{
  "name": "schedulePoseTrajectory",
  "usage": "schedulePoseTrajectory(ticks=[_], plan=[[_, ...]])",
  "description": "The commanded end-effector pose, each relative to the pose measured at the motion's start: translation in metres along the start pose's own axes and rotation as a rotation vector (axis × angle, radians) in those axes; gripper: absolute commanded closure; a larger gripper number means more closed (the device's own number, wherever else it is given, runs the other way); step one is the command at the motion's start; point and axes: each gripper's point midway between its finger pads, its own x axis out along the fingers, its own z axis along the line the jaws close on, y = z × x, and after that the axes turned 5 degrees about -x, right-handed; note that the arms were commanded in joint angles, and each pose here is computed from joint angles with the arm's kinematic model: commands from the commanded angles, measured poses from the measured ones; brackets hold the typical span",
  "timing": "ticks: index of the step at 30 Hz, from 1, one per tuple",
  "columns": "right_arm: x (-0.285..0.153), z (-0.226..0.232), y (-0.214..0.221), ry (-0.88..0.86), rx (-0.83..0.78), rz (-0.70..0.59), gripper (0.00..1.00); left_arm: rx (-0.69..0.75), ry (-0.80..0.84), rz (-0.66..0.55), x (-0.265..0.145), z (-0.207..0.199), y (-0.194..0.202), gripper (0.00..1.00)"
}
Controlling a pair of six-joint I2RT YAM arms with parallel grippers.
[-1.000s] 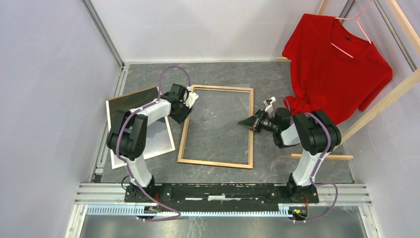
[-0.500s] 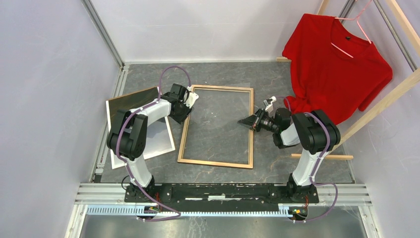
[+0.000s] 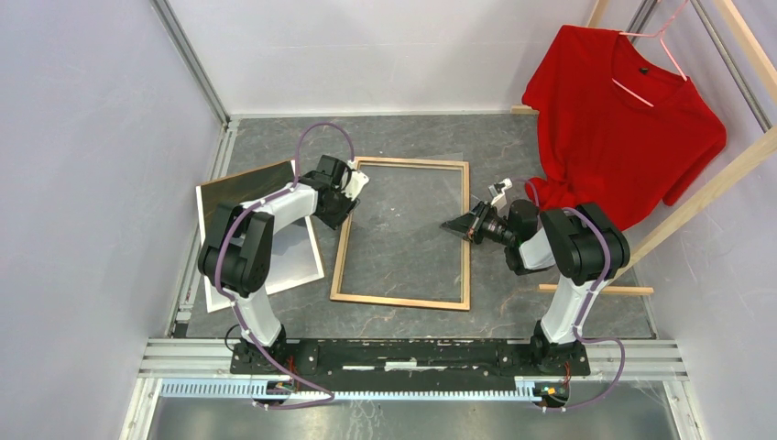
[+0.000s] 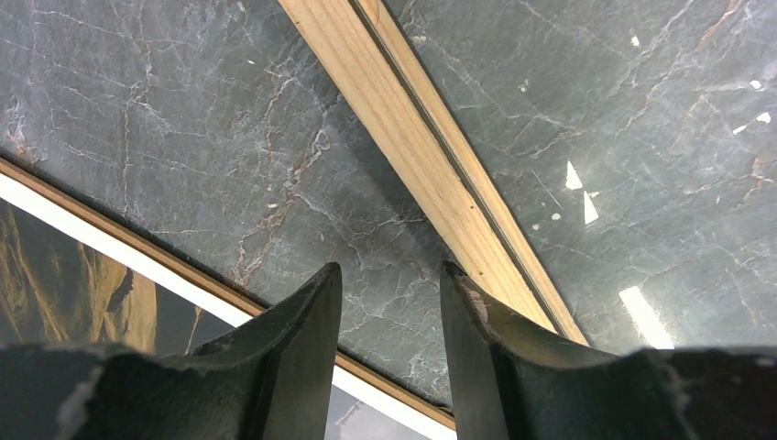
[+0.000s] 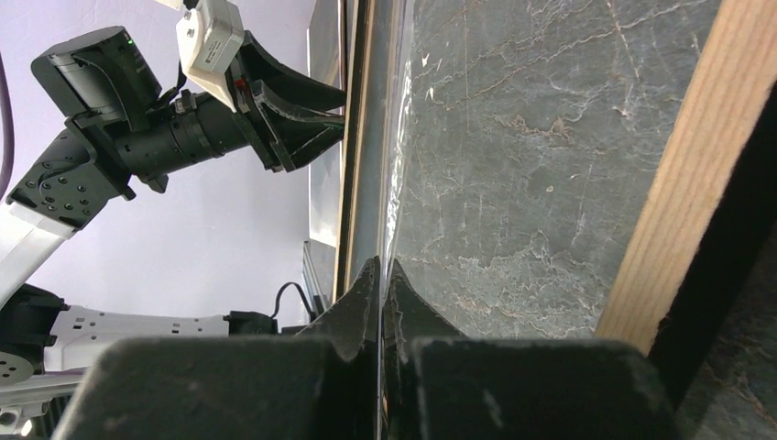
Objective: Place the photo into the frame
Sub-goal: Place the photo frame item in the photo frame.
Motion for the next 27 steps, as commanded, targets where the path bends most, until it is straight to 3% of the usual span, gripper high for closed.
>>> schedulePoseTrajectory(ticks=[1,9,21,27], plan=[[0.003,0.007,-0.005,-0.018,-0.041,-0.033,1.0,0.021,0.071,0.01,0.005,-0.022,0.007,0.48],[0.009,0.022,0.002,-0.067,0.012,-0.043,1.0,0.029,0.092,0.002,0.004,-0.027,0.008,0.49],[0.012,-0.002,0.01,0.064,-0.022,-0.019,0.98,0.032,0.085,-0.001,0.003,-0.026,0.009,0.48],[0.009,0.03,-0.001,-0.05,-0.111,-0.072,0.97,0.036,0.08,0.005,0.005,-0.026,0.012,0.49]])
